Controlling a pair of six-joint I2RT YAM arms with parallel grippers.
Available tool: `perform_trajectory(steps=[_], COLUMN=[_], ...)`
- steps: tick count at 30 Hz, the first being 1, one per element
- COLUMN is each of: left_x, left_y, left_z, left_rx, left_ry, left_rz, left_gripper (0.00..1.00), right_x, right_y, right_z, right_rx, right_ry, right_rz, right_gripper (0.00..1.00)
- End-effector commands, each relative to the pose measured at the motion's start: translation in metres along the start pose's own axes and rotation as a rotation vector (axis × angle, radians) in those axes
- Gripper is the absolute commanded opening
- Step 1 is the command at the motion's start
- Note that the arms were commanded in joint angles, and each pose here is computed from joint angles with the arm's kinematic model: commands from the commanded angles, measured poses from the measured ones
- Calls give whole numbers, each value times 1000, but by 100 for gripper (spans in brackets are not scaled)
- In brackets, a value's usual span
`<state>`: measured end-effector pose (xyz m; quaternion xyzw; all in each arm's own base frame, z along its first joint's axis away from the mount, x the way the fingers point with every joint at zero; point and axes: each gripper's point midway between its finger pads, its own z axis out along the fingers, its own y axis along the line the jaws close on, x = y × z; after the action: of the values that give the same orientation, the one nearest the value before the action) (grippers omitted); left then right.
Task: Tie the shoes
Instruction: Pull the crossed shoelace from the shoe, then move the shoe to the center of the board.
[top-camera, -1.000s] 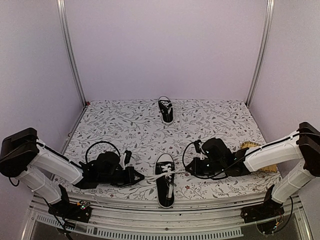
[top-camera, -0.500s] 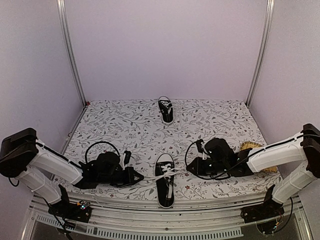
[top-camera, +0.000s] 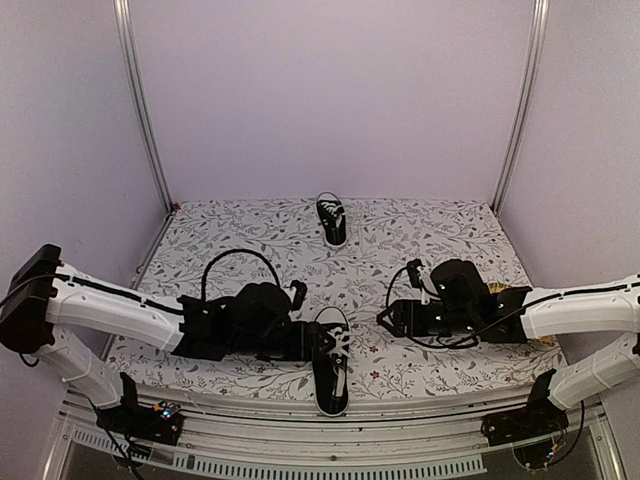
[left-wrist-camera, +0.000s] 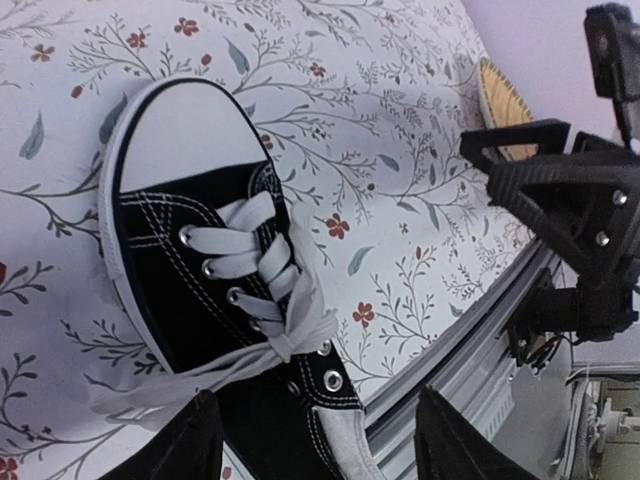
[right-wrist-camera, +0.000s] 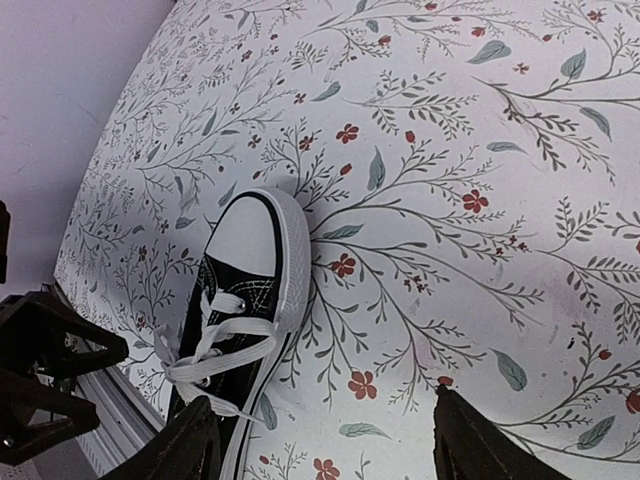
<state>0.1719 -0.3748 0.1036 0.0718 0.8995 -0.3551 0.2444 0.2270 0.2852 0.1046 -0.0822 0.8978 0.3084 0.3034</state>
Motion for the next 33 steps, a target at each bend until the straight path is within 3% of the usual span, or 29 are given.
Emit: perform_trajectory(steps=[1,8,15,18,22,25,33], left_x=[39,59,47,39,26,10,-49], left_y=[8,18,12,13,14,20,51], left_z=[19,39,50,55,56,48,9], left_rx=[-103,-172,-138,-123,-85,-102,-176], left_ry=[121,181,129,120,95,61,-46], left_rz=[29,14,42,37,28,37,73], left_gripper=[65,64,57,46,16,0,0], right_x=[-10,-12,-10,-16,-35,-54,-119], right_y=[-15,-16,-16,-13,-7,-2,18], right_z=[-11,-17,-12,-8,1,14,70], right_rx=[54,41,34,39,65,72,132], right_ry=[-35,-58,-52,-60,-91,-97,-90], right_rz=[-9,11,17,10,-22,-34,-40], right_gripper=[74,75,75,76,76,78,81])
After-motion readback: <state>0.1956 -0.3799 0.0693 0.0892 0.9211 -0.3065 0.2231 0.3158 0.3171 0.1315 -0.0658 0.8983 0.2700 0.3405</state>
